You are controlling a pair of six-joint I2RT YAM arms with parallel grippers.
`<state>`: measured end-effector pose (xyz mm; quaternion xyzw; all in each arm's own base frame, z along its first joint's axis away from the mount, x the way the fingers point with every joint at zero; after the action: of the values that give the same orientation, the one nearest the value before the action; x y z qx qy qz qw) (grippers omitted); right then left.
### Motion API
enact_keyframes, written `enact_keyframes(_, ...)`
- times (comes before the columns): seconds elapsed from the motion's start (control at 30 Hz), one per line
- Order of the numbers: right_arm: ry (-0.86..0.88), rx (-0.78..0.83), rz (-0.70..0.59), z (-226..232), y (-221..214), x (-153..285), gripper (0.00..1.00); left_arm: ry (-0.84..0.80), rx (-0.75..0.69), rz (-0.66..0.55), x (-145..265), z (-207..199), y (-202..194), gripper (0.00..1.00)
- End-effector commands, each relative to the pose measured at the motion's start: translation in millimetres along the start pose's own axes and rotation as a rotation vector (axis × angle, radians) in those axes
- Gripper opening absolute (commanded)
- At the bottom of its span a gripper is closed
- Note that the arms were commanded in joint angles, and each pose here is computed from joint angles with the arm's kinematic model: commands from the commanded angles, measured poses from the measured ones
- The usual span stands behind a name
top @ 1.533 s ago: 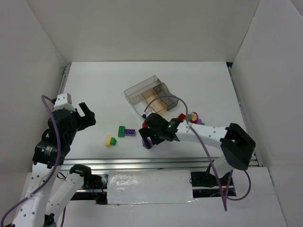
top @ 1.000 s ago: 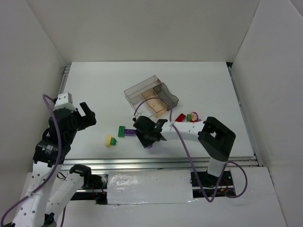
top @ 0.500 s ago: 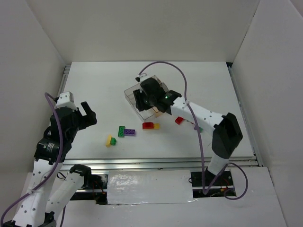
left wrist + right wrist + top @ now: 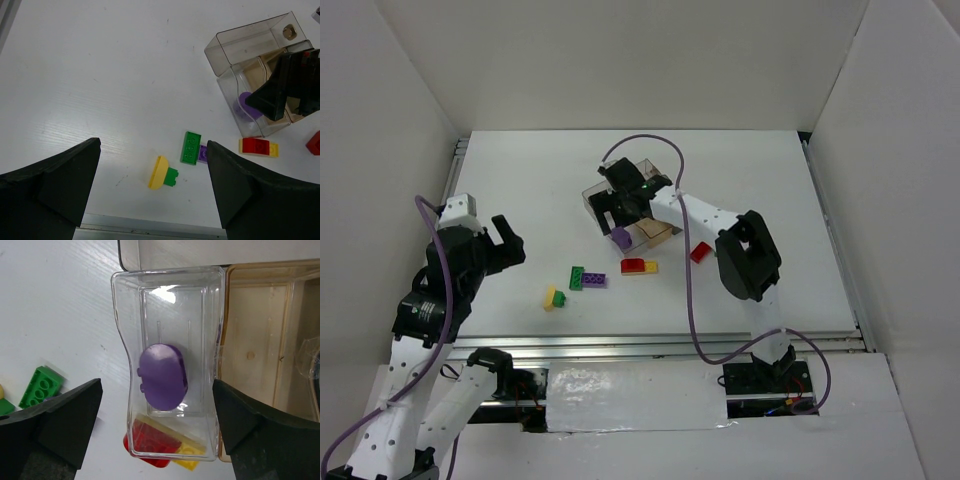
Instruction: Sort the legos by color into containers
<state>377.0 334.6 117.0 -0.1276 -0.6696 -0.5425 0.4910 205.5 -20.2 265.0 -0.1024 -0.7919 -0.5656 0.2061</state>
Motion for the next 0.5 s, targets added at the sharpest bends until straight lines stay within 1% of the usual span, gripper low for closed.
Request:
enact_keyframes(0.0, 0.042, 0.011, -0.111, 11.5, 34.5, 32.9, 1.00, -0.034, 0.004, -0.041, 0.7, -6.2, 11.4, 0.99)
enact_keyframes(0.1, 0.079, 0.033, -0.146, 25.0, 37.0, 50.8, 1.00, -0.035, 0.002, -0.039, 0.4, -6.4, 11.2, 1.00)
enact_keyframes(0.17, 0.132, 0.090, -0.173, 49.2, 35.2, 68.2, 1.00, -0.037, 0.002, -0.040, 0.7, -6.8, 11.6, 0.99)
enact_keyframes(0.23, 0.204, 0.204, -0.163, 72.1, 17.8, 71.5, 1.00, -0.038, 0.002, -0.041, 1.0, -6.8, 11.8, 1.00)
enact_keyframes(0.27, 0.248, 0.271, -0.143, 90.8, -1.7, 74.4, 1.00, -0.039, 0.002, -0.040, 0.8, -6.8, 11.2, 1.00)
enact_keyframes(0.3, 0.273, 0.314, -0.138, 99.8, -10.5, 75.0, 1.00, -0.040, 0.003, -0.042, 1.5, -6.8, 11.5, 0.99)
enact_keyframes(0.33, 0.298, 0.416, -0.141, 105.2, -18.0, 73.7, 1.00, -0.042, 0.002, -0.044, 1.8, -7.0, 11.9, 1.00)
enact_keyframes(0.4, 0.335, 0.483, -0.083, 115.0, -41.1, 64.9, 0.98, -0.048, 0.003, -0.047, 2.2, -7.9, 12.4, 1.00)
enact_keyframes(0.47, 0.360, 0.527, -0.039, 117.2, -51.4, 53.0, 0.97, -0.050, 0.001, -0.046, 2.3, -7.9, 12.0, 1.00)
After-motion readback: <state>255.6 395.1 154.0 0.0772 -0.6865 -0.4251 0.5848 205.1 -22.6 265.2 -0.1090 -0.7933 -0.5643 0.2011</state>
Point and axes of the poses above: each gripper's point midway between its finger pads, its own x axis back along the fingers, its own z axis along the line the jaws close on, y = z × x, the point moved 3 cm from there along x, back along the fingers, and after that the axes turned 2 degrees about x, right-handed, at the moved point
